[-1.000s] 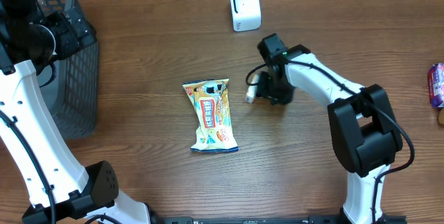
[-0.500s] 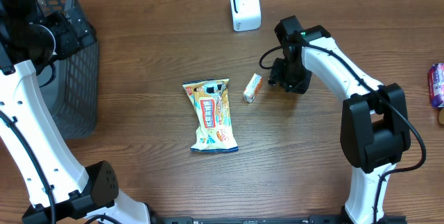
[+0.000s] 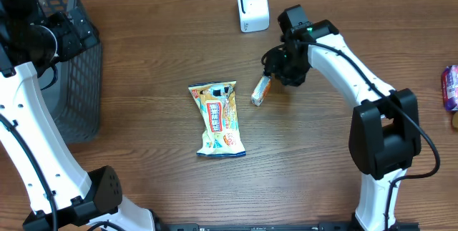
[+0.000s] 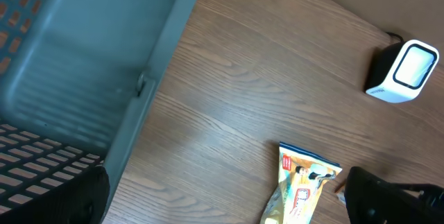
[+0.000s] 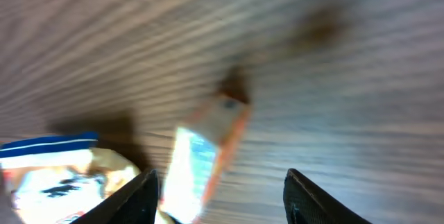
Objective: Scan the item barcode
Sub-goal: 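Lower the right gripper and grasp the orange box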
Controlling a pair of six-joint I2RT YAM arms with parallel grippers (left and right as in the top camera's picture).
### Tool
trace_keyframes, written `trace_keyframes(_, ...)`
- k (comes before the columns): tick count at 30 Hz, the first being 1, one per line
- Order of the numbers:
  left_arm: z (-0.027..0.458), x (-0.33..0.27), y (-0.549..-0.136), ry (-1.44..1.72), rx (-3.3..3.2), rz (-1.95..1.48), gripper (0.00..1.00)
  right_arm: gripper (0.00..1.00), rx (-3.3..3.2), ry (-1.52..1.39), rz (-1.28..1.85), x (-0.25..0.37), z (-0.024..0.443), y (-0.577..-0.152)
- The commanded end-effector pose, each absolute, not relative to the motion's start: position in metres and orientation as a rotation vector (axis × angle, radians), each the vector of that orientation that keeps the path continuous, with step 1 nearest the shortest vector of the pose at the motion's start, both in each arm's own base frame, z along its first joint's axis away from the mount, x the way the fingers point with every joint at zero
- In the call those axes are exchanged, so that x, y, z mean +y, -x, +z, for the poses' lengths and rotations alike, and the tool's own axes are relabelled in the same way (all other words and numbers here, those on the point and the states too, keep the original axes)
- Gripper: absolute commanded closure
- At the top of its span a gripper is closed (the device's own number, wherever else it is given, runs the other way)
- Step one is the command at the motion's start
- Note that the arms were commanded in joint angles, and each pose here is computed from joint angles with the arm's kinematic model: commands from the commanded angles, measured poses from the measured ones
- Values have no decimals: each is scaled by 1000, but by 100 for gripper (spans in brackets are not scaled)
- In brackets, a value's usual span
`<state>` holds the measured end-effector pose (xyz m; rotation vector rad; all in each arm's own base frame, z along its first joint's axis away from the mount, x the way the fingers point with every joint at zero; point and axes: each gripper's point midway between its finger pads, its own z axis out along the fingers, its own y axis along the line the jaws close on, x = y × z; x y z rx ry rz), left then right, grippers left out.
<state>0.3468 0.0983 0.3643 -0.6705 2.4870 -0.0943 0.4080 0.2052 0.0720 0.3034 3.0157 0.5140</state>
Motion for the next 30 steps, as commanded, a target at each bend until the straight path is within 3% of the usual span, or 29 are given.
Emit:
trace_keyframes(1, 368, 101, -342, 662, 2478, -76, 0, 41, 2992, -320, 477, 221, 76, -404)
trace_keyframes(5, 368, 101, -342, 662, 2478, -76, 0, 41, 2953, -498, 250, 212, 59, -398)
trace_keyframes(13, 368, 101, -342, 662, 2478, -76, 0, 42, 2925, -500, 221, 221, 44, -393)
trace_keyframes(23, 368, 101, -342, 662, 2478, -76, 0, 69, 2934, -558, 116, 196, 40, -392)
trace_keyframes(28, 368, 101, -342, 662, 2478, -76, 0, 70, 2933, -589, -52, 167, 30, -384)
trace_keyframes(30, 368, 101, -342, 662, 2478, -76, 0, 66, 2955, -620, -100, 154, 29, -379)
